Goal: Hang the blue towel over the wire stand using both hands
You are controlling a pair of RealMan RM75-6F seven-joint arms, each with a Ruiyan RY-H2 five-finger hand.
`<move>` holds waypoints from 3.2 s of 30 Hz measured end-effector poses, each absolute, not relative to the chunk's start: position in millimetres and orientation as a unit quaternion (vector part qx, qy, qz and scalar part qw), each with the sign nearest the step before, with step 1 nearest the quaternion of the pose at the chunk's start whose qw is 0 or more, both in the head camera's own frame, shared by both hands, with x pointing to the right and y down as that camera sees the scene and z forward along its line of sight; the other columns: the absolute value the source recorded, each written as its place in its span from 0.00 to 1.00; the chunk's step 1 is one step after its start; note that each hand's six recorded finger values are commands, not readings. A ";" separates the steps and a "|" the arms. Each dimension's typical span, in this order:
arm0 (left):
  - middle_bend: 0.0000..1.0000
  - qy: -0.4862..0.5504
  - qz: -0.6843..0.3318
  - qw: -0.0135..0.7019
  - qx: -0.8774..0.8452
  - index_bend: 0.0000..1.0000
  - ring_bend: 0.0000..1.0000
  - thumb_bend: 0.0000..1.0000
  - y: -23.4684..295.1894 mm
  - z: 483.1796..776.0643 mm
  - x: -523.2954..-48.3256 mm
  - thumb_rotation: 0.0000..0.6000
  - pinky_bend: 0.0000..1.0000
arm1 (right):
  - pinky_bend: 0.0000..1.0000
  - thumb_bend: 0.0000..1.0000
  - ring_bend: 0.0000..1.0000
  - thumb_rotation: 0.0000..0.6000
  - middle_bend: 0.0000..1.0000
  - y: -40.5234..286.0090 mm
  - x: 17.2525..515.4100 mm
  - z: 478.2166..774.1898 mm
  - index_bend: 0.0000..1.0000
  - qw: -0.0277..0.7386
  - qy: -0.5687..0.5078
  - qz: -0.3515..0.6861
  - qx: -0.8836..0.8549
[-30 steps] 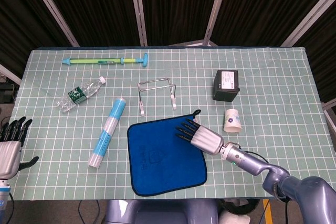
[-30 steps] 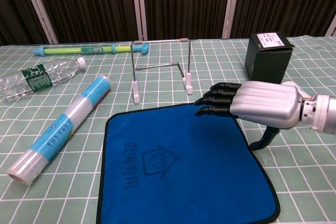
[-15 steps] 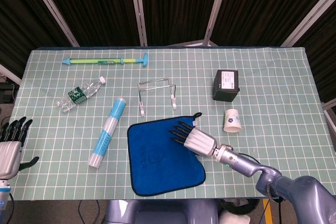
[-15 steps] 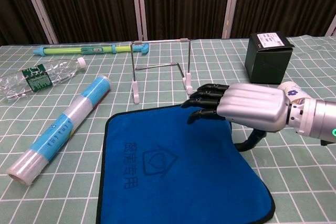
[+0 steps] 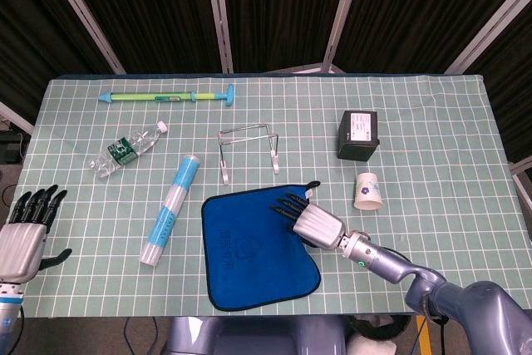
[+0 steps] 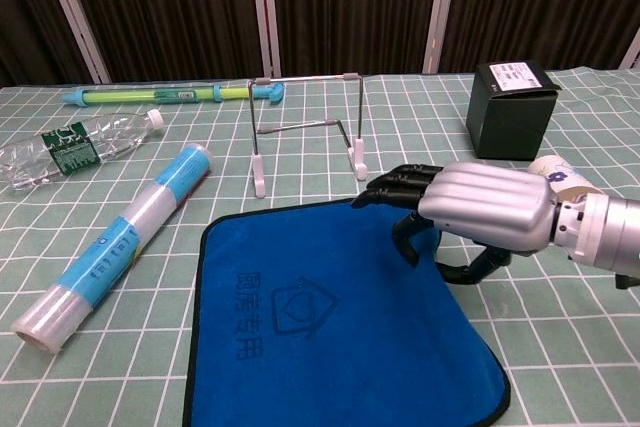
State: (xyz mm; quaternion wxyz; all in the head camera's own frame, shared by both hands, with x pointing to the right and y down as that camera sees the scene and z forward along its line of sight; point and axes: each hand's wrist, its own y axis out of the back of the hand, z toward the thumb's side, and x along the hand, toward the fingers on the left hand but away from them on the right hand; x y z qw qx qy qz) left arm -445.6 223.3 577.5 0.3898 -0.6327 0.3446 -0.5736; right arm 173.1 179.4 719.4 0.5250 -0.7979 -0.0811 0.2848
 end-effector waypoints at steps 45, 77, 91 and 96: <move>0.00 0.120 -0.352 0.451 -0.812 0.34 0.00 0.13 208.4 711.3 -231.0 1.00 0.00 | 0.08 0.40 0.00 1.00 0.02 178.3 173.5 696.2 0.65 0.491 -0.138 0.309 -0.803; 0.00 0.103 -0.347 0.459 -0.811 0.34 0.00 0.25 207.5 717.9 -199.9 1.00 0.00 | 0.10 0.40 0.00 1.00 0.00 178.0 181.9 691.6 0.65 0.485 -0.148 0.306 -0.806; 0.00 0.102 -0.344 0.463 -0.811 0.35 0.00 0.33 203.4 715.0 -195.6 1.00 0.00 | 0.11 0.40 0.00 1.00 0.00 177.4 185.1 689.3 0.66 0.486 -0.149 0.308 -0.804; 0.00 0.095 -0.345 0.460 -0.812 0.36 0.00 0.36 205.9 717.2 -190.9 1.00 0.00 | 0.11 0.40 0.00 1.00 0.00 176.2 186.9 687.8 0.66 0.487 -0.151 0.308 -0.803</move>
